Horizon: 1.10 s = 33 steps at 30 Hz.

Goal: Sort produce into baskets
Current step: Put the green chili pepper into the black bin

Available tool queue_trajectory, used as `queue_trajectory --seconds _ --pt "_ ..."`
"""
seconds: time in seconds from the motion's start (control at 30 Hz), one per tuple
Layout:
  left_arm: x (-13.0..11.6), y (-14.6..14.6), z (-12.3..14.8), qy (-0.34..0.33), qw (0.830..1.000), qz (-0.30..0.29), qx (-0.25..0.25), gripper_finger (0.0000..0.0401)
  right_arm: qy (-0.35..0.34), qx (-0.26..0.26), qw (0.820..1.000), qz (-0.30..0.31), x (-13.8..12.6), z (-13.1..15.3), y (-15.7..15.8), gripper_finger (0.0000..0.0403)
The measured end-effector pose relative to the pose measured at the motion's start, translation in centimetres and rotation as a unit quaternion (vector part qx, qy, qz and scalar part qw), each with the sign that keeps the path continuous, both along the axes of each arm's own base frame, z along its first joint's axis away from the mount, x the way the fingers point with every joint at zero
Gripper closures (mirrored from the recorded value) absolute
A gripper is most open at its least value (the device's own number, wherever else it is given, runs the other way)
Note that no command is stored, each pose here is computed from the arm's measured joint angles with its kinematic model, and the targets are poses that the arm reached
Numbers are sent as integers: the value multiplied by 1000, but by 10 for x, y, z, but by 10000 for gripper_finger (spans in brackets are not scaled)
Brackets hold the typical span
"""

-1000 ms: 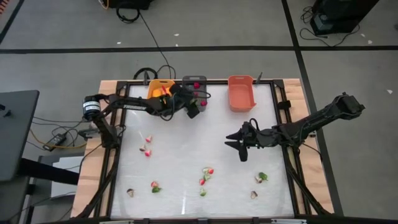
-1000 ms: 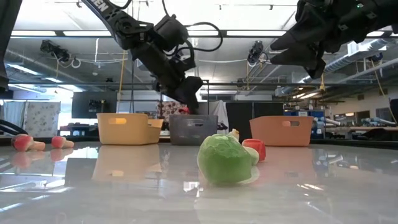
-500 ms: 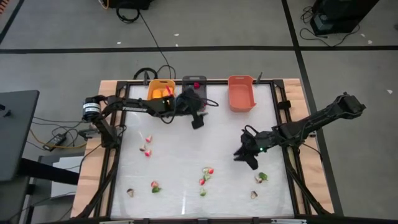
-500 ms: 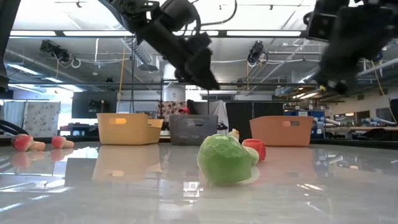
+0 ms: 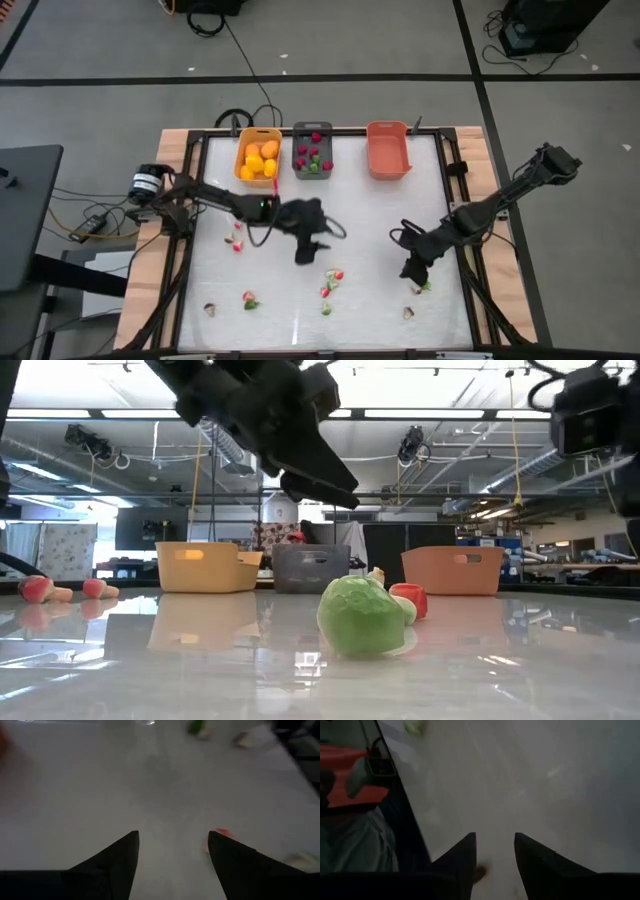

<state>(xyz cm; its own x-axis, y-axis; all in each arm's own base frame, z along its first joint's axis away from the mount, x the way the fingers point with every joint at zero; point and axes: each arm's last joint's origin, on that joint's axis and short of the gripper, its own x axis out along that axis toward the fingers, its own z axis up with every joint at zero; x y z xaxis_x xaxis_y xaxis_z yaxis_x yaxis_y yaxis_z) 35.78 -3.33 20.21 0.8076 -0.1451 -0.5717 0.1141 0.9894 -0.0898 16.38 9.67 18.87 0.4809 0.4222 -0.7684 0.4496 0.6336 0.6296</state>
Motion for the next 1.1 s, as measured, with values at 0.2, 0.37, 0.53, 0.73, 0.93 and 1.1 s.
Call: queue_trajectory --seconds 0.2,0.37,0.53,0.73,0.93,1.1 --pt "-4 -26 -2 -33 999 -20 -10 158 40 1 999 -14 -8 22 16 273" --pt "-3 -32 1 -55 998 6 9 158 95 -26 994 -48 -23 15 26 281" --pt "-5 -35 -1 -43 999 34 3 158 139 -39 987 -74 -29 3 38 283" --pt "-6 -41 -2 -36 999 33 -5 158 158 -70 982 -81 -29 -10 45 283" --pt "-8 -47 -3 -30 999 39 -7 158 200 -83 974 -72 -27 -23 50 283" --pt "-9 -50 -3 -32 997 64 -6 158 214 -99 970 -64 -25 -31 53 283"
